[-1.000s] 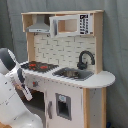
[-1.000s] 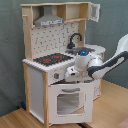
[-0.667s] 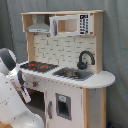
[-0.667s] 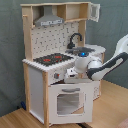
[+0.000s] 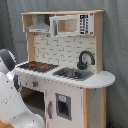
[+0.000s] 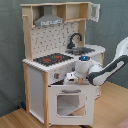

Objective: Play with the kitchen

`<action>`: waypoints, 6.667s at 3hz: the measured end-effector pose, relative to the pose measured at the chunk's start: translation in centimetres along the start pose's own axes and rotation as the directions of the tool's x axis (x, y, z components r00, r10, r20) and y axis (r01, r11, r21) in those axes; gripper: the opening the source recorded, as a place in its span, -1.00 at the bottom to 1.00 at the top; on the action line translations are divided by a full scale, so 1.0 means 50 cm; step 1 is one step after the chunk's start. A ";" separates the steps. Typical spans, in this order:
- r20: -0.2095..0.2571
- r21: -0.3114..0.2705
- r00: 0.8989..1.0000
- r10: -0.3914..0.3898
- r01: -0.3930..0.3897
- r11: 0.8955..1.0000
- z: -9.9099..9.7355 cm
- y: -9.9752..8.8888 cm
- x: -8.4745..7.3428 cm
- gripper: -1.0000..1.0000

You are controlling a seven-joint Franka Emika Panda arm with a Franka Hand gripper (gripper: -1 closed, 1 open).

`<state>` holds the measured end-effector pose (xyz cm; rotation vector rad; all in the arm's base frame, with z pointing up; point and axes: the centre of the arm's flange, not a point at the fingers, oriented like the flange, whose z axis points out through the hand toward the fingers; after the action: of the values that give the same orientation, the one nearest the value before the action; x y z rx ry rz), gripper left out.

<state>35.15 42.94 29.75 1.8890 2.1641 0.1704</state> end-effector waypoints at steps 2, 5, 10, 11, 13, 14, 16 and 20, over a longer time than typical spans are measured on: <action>-0.064 -0.029 0.996 0.068 -0.070 0.997 -0.004 -0.069 0.082 -1.00; -0.099 -0.064 0.986 0.134 -0.141 0.988 -0.077 -0.030 0.059 1.00; 0.021 -0.125 0.961 0.276 -0.272 0.954 -0.190 -0.051 0.031 1.00; 0.072 -0.152 0.946 0.315 -0.302 0.941 -0.205 -0.062 0.024 1.00; 0.209 -0.244 0.900 0.382 -0.330 0.912 -0.234 -0.069 -0.015 1.00; 0.279 -0.311 0.872 0.402 -0.314 0.897 -0.248 -0.075 -0.026 1.00; 0.412 -0.457 0.792 0.451 -0.248 0.854 -0.281 -0.083 -0.051 1.00; 0.604 -0.705 0.617 0.504 0.119 0.699 -0.349 -0.145 -0.005 1.00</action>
<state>23.52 43.08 44.63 1.3535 1.0369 0.1466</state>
